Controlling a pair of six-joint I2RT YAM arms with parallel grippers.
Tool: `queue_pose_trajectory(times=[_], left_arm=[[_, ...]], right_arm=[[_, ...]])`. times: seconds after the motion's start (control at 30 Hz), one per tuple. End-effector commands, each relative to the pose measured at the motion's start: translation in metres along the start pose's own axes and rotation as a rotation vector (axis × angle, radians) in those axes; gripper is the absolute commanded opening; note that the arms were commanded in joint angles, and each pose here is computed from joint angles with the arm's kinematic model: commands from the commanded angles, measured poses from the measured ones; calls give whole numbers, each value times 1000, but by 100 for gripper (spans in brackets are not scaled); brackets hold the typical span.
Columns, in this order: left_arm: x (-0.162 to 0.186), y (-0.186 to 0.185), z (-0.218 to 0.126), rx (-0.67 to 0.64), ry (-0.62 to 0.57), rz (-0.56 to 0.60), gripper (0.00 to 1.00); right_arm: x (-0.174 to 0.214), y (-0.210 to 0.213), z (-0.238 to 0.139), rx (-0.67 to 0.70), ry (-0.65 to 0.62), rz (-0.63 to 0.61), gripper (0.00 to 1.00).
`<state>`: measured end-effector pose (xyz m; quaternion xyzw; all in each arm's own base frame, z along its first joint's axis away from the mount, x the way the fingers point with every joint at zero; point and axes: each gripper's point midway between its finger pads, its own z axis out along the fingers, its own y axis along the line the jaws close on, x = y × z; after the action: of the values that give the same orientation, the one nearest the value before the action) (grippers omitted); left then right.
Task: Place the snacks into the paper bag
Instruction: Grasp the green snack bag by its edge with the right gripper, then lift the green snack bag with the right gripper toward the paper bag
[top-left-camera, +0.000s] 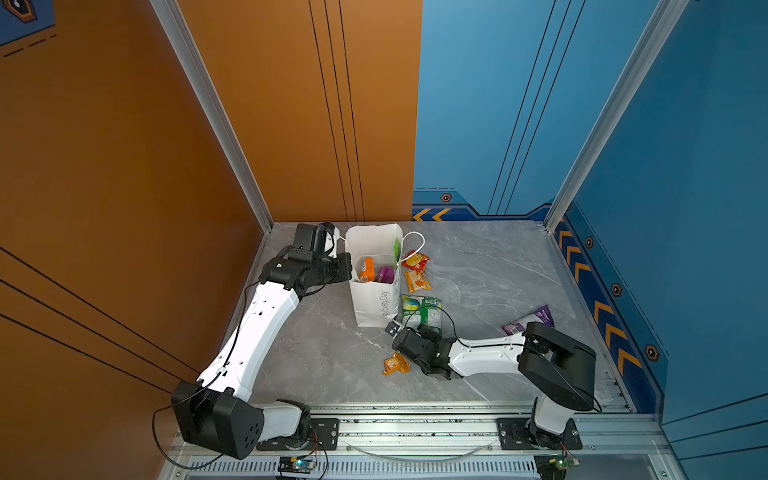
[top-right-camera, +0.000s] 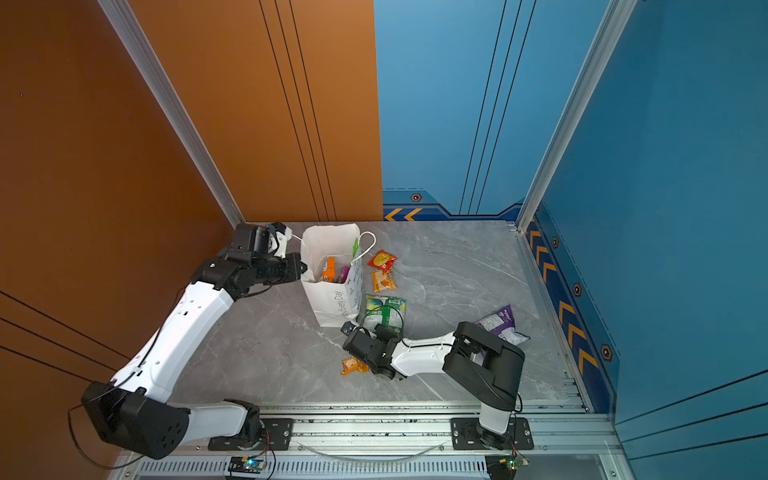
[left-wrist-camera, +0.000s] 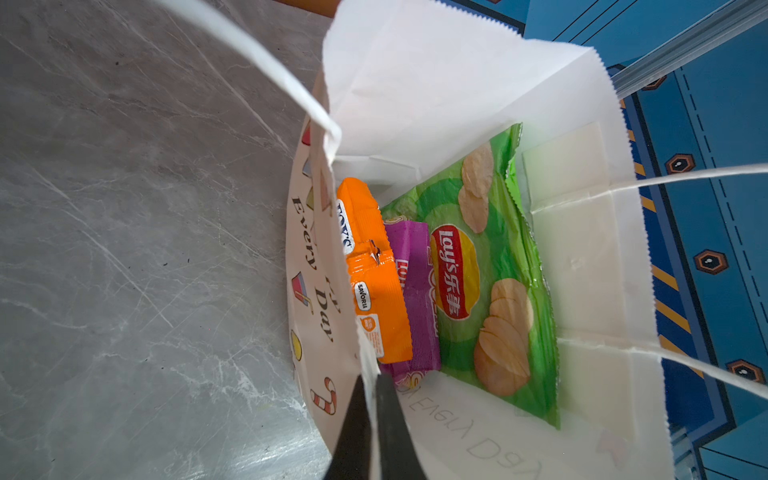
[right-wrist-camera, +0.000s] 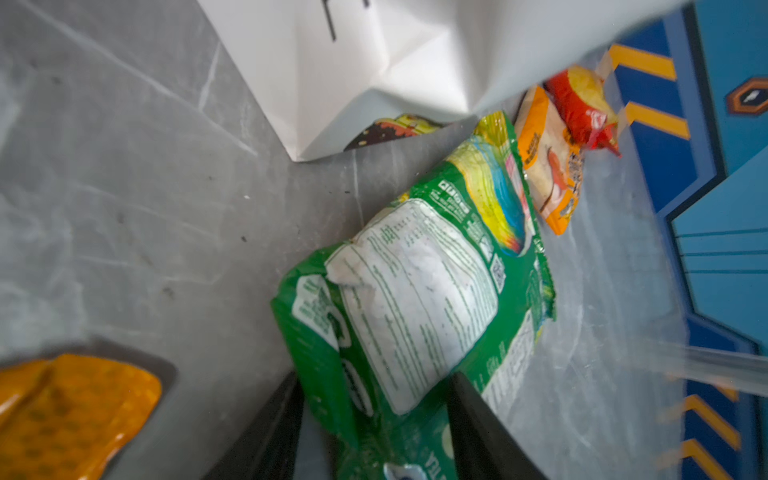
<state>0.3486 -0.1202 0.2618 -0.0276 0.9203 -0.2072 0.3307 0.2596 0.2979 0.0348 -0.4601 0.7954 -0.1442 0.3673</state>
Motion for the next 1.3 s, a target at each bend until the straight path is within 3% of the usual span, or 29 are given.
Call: queue_pose_trajectory(times=[0.0, 0.2, 0.33, 0.57, 0.77, 0.9, 1.07, 1.27], left_arm=[[-6, 3, -1, -6, -34, 35, 0], [-6, 4, -1, -11, -35, 37, 0], [-6, 6, 1, -16, -32, 35, 0], [-5, 7, 4, -23, -24, 35, 0], [-6, 8, 3, -27, -30, 39, 0], [-4, 7, 4, -24, -25, 39, 0], [-6, 6, 1, -22, -33, 41, 0], [-6, 5, -1, -16, -37, 42, 0]], right_arm=[[2, -5, 3, 30, 48, -13, 36], [-3, -5, -11, 41, -15, 5, 10], [-4, -16, -22, 77, -52, 49, 0], [-12, -44, -51, 113, -153, 194, 0], [-13, -89, -86, 170, -288, 521, 0], [-14, -111, -105, 134, -354, 719, 0], [-16, -131, -120, 57, -429, 918, 0], [-14, -152, -131, 37, -518, 1060, 0]])
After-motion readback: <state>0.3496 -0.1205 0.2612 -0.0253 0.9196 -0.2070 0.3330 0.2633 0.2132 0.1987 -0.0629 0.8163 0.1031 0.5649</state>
